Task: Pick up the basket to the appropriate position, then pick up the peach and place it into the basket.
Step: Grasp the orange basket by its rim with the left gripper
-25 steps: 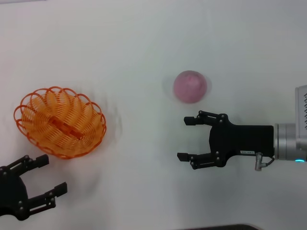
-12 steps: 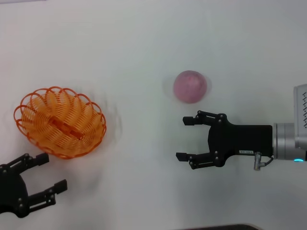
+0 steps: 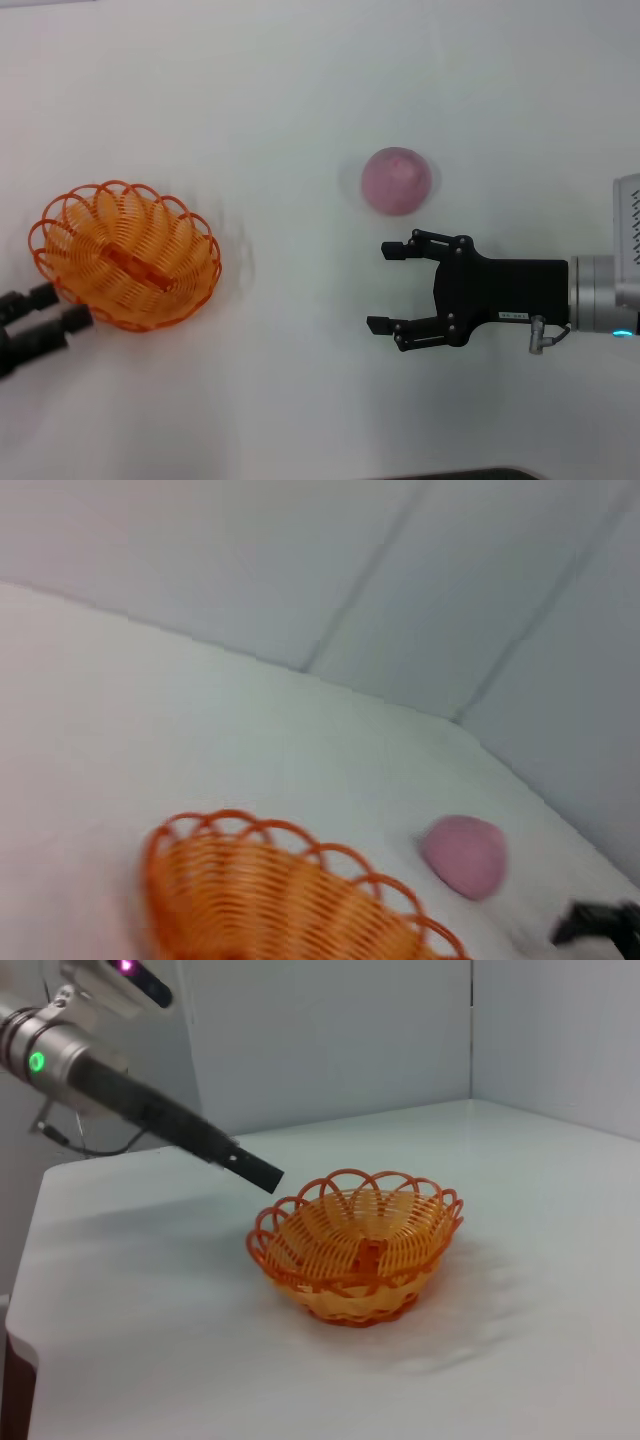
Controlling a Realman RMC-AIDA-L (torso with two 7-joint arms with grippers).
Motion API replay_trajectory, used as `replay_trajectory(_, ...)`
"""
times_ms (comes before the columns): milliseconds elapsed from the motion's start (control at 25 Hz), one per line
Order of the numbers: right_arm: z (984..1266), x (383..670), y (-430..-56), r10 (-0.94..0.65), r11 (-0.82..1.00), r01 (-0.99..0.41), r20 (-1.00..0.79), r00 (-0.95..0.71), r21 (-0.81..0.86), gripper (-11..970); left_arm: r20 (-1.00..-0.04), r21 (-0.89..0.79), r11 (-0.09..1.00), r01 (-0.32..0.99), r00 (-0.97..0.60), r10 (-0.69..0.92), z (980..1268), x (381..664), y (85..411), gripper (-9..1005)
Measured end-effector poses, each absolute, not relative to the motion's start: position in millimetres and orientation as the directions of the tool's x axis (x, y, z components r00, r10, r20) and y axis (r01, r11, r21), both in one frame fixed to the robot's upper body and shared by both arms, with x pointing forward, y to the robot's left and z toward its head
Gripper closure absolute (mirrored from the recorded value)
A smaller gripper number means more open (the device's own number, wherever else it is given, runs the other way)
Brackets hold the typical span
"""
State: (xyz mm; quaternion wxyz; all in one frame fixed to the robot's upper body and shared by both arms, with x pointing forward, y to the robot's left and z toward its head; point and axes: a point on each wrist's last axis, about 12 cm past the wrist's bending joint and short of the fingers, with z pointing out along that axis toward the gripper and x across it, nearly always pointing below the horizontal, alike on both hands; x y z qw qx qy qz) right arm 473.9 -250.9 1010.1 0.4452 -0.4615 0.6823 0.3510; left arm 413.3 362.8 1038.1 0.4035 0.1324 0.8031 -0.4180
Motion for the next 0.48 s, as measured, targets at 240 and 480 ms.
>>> replay_trajectory(240,1010.2,474.0,-250.9,-0.317,0.328,-0.942,-0.932,-0.177,0.068,5,-0.667,-0.663,0.611,0.433,-0.713,-0.218,1046.1,430.1,370.4,201)
replay_trajectory(480,1010.8,474.8,-250.9,-0.318,0.327,-0.942,-0.932,-0.177,0.067,5,-0.657,-0.660,0.638,0.396,-0.716,-0.235,1050.0,438.1,376.4,210)
